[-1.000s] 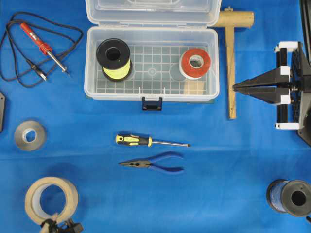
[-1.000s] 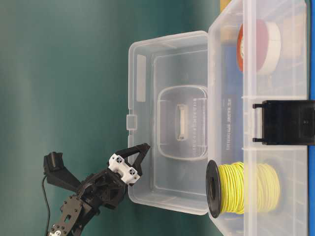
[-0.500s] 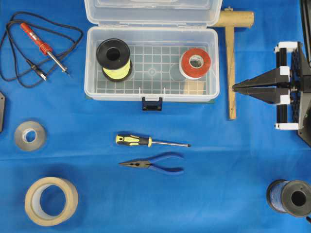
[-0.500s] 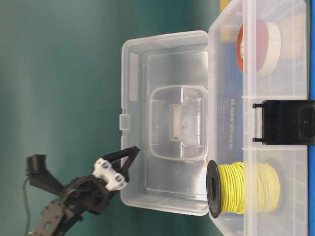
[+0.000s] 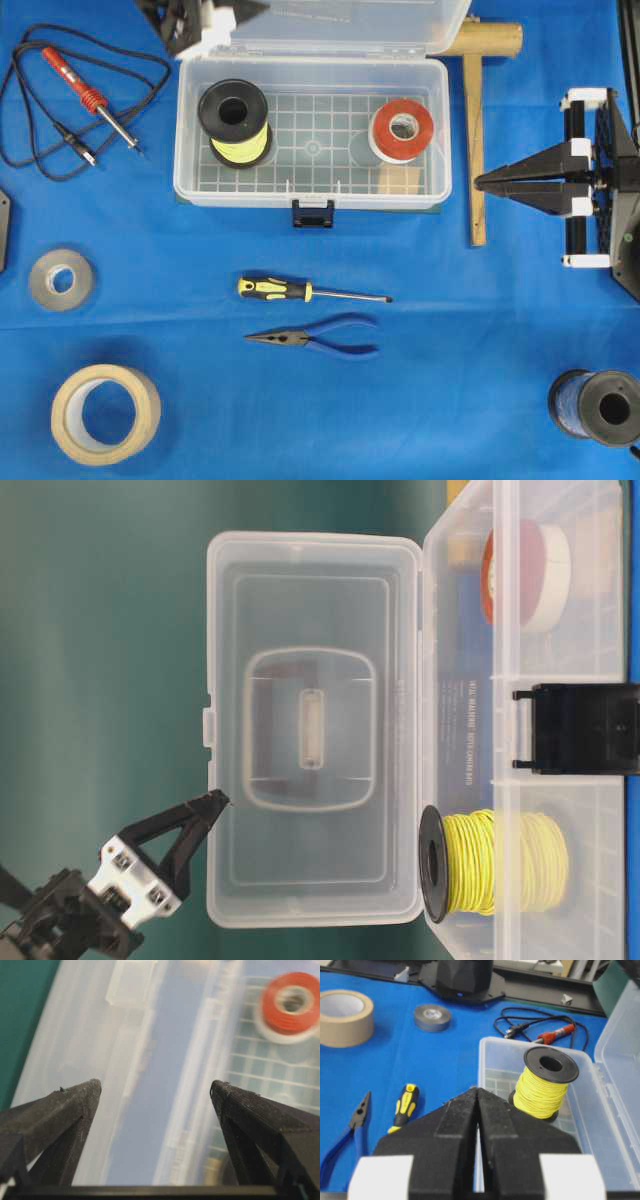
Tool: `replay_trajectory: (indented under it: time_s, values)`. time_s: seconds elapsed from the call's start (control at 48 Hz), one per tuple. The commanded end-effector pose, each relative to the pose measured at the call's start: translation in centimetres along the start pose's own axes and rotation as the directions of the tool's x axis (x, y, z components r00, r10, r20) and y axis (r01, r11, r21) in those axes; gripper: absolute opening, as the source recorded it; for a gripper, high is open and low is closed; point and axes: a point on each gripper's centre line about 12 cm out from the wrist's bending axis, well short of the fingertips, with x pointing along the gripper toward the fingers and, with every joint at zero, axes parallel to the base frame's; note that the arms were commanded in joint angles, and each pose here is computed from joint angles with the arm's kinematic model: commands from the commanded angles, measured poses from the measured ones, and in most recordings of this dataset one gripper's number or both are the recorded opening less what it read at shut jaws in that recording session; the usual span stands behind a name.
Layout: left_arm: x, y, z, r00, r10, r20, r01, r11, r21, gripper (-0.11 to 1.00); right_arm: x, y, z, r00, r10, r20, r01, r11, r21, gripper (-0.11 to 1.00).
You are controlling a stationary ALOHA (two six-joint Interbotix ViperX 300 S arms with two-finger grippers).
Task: Close the tool box with the left arm.
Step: 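Push the clear lid forward and down with the left gripper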
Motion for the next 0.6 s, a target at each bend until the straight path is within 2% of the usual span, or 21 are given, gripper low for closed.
replay_trajectory:
  time_s: [0.0,0.125,0.333,0.584]
  values:
    - [-0.4,-2.0,-0.2,0.999,-0.051,-0.017,0.051,0.999,0.006,0.91,0.1,0.0,0.5,1.000,-0.002,0.014,0.002,1.000,0.006,0.00]
    - [-1.1,-4.1,-0.7,0.996,-0.089,-0.016,0.089,0.996,0.025,0.91,0.1,0.0,0.4,1.000,-0.002,0.012,0.002,1.000,0.005,0.00]
    - [-2.4,-7.2,-1.3,0.989,-0.148,-0.008,0.148,0.989,0.009,0.91,0.1,0.0,0.4,1.000,-0.002,0.011,0.002,1.000,0.005,0.00]
    - [-3.9,-10.9,-2.1,0.974,-0.225,0.002,0.225,0.974,0.019,0.91,0.1,0.0,0.3,1.000,-0.002,0.009,0.002,1.000,0.005,0.00]
